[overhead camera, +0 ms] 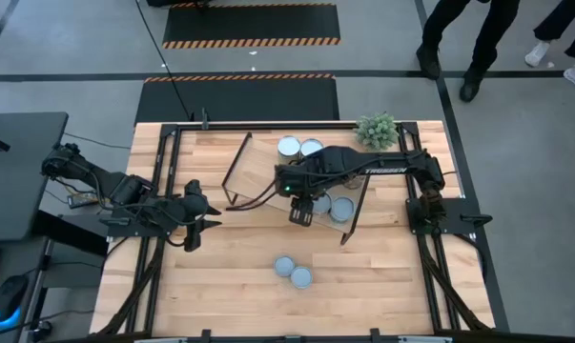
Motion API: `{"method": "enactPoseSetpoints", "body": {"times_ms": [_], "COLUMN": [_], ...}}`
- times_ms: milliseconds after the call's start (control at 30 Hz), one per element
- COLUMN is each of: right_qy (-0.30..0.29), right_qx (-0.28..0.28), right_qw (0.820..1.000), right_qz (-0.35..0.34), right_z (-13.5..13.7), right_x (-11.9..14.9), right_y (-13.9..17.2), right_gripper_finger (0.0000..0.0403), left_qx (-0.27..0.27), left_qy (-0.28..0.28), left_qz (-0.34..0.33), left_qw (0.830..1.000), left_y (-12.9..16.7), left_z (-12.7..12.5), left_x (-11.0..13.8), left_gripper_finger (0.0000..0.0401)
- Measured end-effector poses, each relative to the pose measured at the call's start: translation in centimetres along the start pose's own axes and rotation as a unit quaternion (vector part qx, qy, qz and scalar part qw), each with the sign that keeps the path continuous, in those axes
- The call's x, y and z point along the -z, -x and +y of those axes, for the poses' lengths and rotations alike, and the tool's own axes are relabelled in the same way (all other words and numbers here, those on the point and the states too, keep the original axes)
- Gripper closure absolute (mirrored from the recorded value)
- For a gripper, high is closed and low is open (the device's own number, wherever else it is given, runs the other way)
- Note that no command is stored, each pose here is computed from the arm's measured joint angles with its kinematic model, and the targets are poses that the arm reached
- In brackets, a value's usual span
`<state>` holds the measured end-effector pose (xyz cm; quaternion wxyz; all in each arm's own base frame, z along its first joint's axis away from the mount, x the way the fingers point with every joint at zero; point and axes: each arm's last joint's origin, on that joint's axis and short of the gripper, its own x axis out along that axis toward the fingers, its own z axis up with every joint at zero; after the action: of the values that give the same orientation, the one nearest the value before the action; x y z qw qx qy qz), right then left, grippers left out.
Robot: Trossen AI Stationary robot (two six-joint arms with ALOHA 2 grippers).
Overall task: Pick and place cans onto a shelf
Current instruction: Put the canned green peas on the shelf
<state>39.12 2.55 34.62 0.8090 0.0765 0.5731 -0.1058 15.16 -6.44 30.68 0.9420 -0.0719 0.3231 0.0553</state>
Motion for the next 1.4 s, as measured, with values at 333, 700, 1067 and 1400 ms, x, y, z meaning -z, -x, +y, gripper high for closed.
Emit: {"method": "enactPoseSetpoints", "body": {"times_ms": [333,700,1067,1400], "right_qy": [0.06,0.161,0.198,0.211], "right_qx": [-0.065,-0.121,-0.14,-0.13], "right_qw": [0.994,0.978,0.968,0.968], "right_qz": [-0.062,-0.046,-0.059,-0.048], "right_z": [6.1,11.4,13.5,14.3], "right_x": [0.7,3.9,6.1,8.5], "right_y": [-0.2,-2.9,-7.2,-10.2], "right_gripper_finger": [0.0204,0.0057,0.0015,0.0004], "left_qx": [0.0,0.0,0.0,0.001], "left_qy": [0.0,0.0,0.0,0.001], "left_qz": [0.0,-0.001,-0.001,-0.002], "left_qw": [1.0,1.0,1.0,1.0], "left_y": [0.0,0.0,0.0,0.0], "left_z": [0.0,0.0,0.0,0.0], "left_x": [0.0,0.0,0.0,0.0], "left_gripper_finger": [0.0271,0.0271,0.0271,0.0271]}}
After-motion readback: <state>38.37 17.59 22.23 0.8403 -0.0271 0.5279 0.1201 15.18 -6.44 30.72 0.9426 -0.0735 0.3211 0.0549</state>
